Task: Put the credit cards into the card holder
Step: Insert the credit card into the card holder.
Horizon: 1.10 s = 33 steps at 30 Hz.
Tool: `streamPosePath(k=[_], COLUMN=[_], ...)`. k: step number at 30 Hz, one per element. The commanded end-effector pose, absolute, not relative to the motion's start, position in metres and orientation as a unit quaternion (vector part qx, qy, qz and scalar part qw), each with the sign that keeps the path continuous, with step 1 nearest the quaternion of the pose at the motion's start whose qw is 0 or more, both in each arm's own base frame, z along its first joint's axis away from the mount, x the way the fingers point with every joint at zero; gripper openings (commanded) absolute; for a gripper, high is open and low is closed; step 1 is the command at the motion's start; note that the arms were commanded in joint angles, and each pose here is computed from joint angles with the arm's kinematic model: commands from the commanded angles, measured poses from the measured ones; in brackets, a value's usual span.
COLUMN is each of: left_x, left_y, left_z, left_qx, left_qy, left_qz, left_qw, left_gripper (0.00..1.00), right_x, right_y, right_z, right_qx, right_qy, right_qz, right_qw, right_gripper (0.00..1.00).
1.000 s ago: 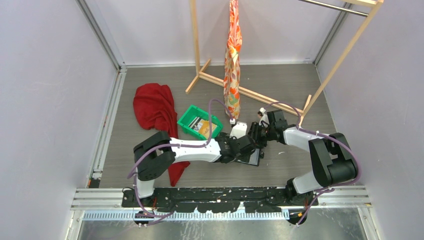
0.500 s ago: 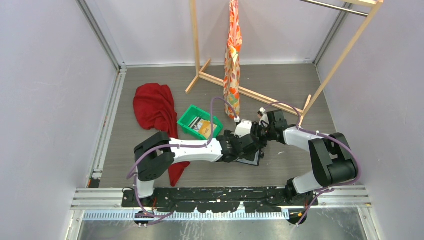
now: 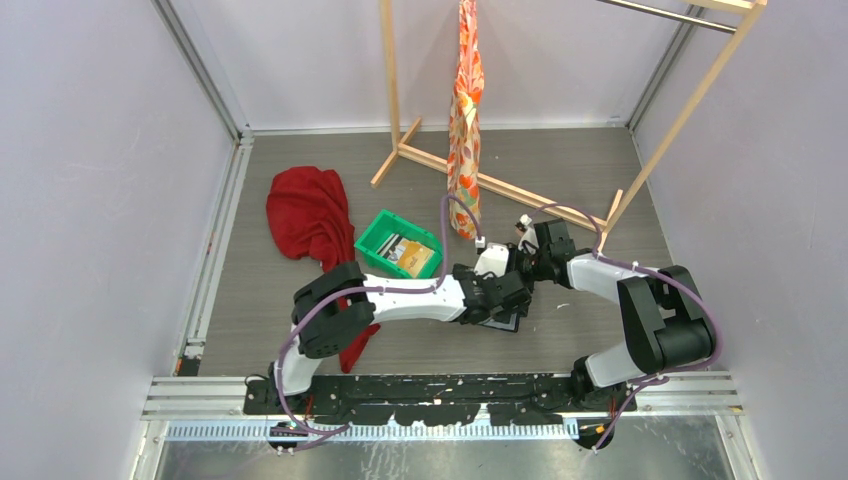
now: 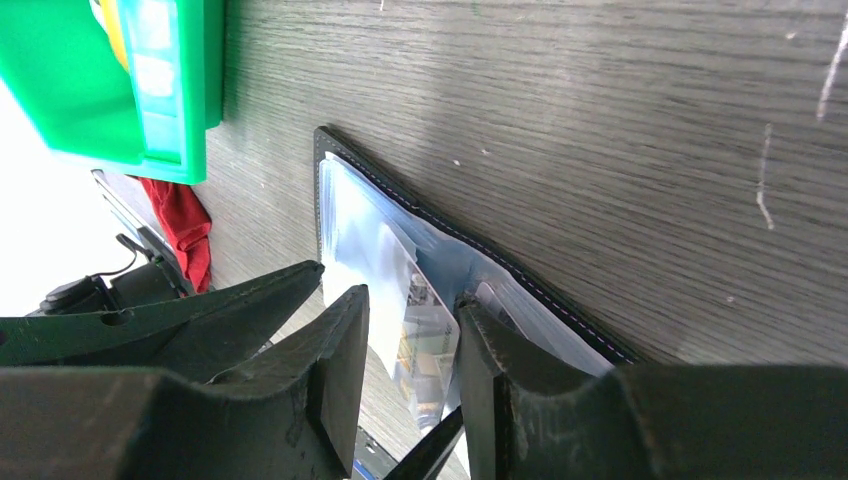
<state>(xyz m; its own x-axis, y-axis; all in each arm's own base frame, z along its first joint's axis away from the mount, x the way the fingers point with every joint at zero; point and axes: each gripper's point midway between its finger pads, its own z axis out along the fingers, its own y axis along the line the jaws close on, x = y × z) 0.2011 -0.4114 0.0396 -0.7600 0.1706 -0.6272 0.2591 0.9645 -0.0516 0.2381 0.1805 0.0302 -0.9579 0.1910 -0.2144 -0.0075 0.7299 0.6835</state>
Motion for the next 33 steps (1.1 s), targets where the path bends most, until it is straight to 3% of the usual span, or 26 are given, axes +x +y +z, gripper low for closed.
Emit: streamPosePath(k=[1, 22, 26, 33], left_x=[0.209, 0.219, 0.221, 0.223], left_y=[-0.399, -0.366, -0.359, -0.372], left_z=[0.049, 0.040, 0.040, 0.051], left_qx=[0.091, 0.040, 0.025, 0.057], left_qy=[0.933, 0.941, 0.943, 0.939], left_qz=[-0.032, 0.007, 0.014, -0.031], left_qw=[0.348, 0.336, 0.331, 0.338], left_gripper=[0.90, 0.72, 0.65, 0.71], right_x=[0.242, 0.242, 0.243, 0.249], right_y=[0.175, 0.175, 0.175, 0.178], right_z=[0.029, 0.031, 0.033, 0.053], right_qx=[0.050, 0.047, 0.044, 0.017], right_qy=[0.926, 0.926, 0.925, 0.917], right_qz=[0.343, 0.344, 0.345, 0.356], right_qw=[0.146, 0.149, 0.153, 0.177], right_gripper=[0.43, 0.43, 0.43, 0.46])
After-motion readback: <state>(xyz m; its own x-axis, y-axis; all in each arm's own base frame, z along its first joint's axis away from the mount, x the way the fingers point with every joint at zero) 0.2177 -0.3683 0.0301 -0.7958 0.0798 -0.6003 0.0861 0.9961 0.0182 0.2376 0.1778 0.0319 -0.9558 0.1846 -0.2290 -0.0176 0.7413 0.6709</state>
